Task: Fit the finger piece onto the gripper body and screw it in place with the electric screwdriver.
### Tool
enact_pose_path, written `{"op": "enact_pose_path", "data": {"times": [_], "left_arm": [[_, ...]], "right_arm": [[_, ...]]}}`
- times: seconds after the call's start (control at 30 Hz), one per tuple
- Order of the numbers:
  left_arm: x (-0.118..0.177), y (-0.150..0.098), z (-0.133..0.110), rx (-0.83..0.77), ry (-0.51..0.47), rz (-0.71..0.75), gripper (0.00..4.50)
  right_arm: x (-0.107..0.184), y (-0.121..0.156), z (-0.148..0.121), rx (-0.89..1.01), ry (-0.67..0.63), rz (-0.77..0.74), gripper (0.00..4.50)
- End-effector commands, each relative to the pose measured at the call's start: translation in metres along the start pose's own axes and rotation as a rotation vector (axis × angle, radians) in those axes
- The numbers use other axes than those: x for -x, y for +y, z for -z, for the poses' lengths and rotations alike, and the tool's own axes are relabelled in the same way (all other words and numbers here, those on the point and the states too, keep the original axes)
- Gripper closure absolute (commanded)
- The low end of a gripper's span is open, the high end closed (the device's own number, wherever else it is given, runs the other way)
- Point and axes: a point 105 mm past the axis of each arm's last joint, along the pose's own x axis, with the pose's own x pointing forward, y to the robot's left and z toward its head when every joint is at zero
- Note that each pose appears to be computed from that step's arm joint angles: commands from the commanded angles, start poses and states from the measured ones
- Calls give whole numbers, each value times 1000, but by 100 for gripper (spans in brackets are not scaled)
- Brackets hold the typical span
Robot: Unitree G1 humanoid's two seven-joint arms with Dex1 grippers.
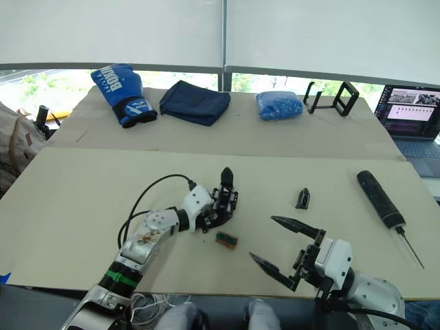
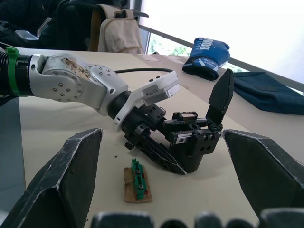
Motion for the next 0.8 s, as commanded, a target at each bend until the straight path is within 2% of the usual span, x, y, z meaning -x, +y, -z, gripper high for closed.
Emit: {"op": "enact_pose_path", "data": {"times": [0.03,0.13,0.17,0.2,0.3,0.4,0.6,0.7,0.8], "left_arm": [[-1,5,-5,3,-32,-24,219],[0,8,1,25,-21,-47,219],[1,9,3,34,-20,-54,139],[2,9,5,42,-19,-54,116],[6,9,6,56,-28,-34,4],[15,10,8,66,-25,5,4],[52,29,10,66,-20,11,4],[82,35,17,107,-9,45,4],[115,36,10,101,-58,121,4]], "right_arm": [[-1,-1,-8,31,-17,-11,0],[0,-2,-8,32,-15,-10,0],[1,-2,-7,33,-14,-9,0],[1,-2,-7,33,-13,-8,0],[2,-2,-7,33,-13,-4,0],[4,0,-8,28,-10,-7,0],[16,2,-5,11,19,24,0],[36,-5,4,-17,63,137,0],[64,-5,20,-44,143,281,0]]}}
